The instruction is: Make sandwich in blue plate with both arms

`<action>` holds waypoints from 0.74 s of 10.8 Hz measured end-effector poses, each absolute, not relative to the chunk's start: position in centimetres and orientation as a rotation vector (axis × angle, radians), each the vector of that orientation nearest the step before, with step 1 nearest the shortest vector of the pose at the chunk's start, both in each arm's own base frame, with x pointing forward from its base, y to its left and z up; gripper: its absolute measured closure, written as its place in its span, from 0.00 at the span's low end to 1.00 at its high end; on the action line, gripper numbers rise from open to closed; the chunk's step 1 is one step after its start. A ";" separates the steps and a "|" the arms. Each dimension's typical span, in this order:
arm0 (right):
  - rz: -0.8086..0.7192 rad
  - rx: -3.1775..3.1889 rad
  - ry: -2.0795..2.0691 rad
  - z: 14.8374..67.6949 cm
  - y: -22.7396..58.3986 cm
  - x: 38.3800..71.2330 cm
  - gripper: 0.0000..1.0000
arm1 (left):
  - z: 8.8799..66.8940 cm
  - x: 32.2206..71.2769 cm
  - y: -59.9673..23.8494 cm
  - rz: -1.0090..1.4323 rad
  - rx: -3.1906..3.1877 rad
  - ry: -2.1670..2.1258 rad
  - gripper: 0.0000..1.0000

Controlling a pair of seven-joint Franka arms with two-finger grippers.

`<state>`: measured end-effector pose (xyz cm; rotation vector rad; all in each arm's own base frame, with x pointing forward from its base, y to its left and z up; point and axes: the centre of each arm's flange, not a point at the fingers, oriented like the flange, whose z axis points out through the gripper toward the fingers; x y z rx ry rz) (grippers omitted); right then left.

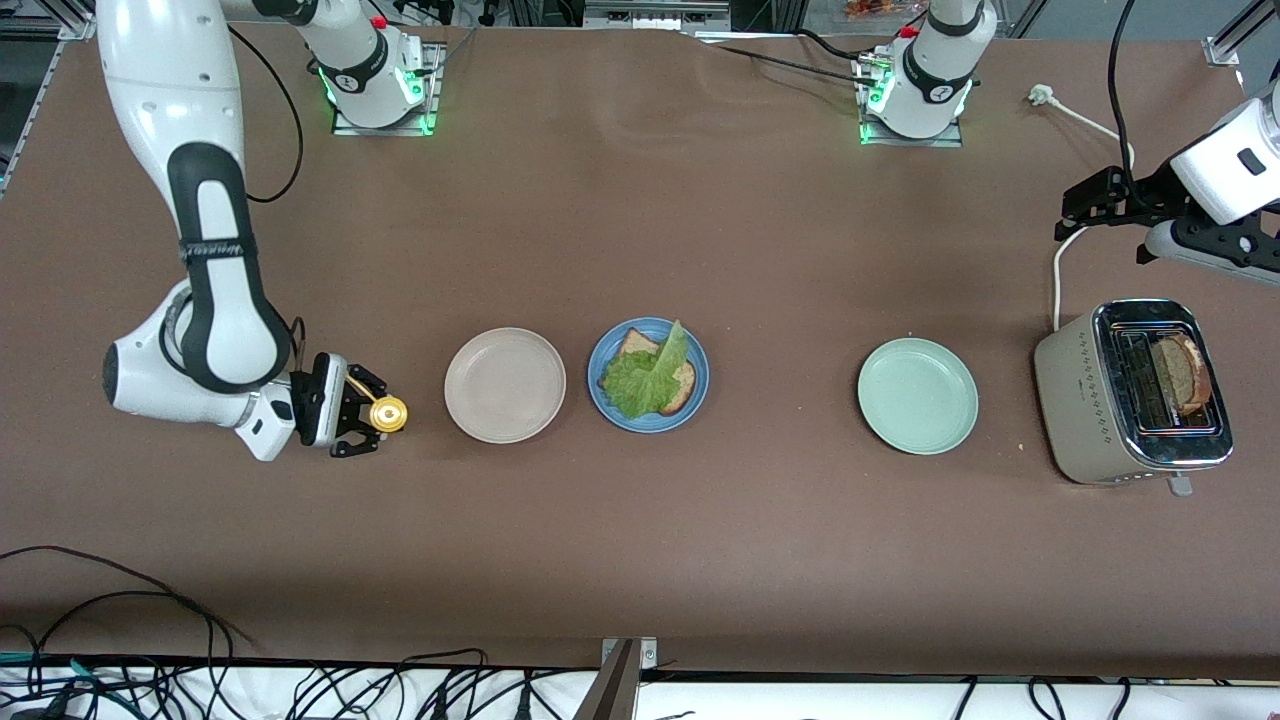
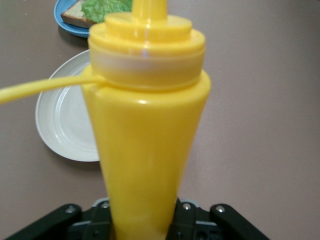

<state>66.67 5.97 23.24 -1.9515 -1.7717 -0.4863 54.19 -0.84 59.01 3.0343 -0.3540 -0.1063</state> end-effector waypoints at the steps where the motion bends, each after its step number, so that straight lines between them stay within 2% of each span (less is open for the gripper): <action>1: -0.407 -2.014 -1.781 26.0 7.0 66.8 0.74 | 59.0 54.2 -0.8 -0.106 3.034 -0.354 0.00; 5: -0.069 -2.257 -1.770 33.9 14.0 65.9 0.74 | 59.0 54.2 -0.9 -0.106 3.034 -0.354 0.00; 8: 0.132 -2.478 -1.820 37.2 23.5 63.1 0.74 | 59.0 54.2 -0.9 -0.106 3.034 -0.355 0.00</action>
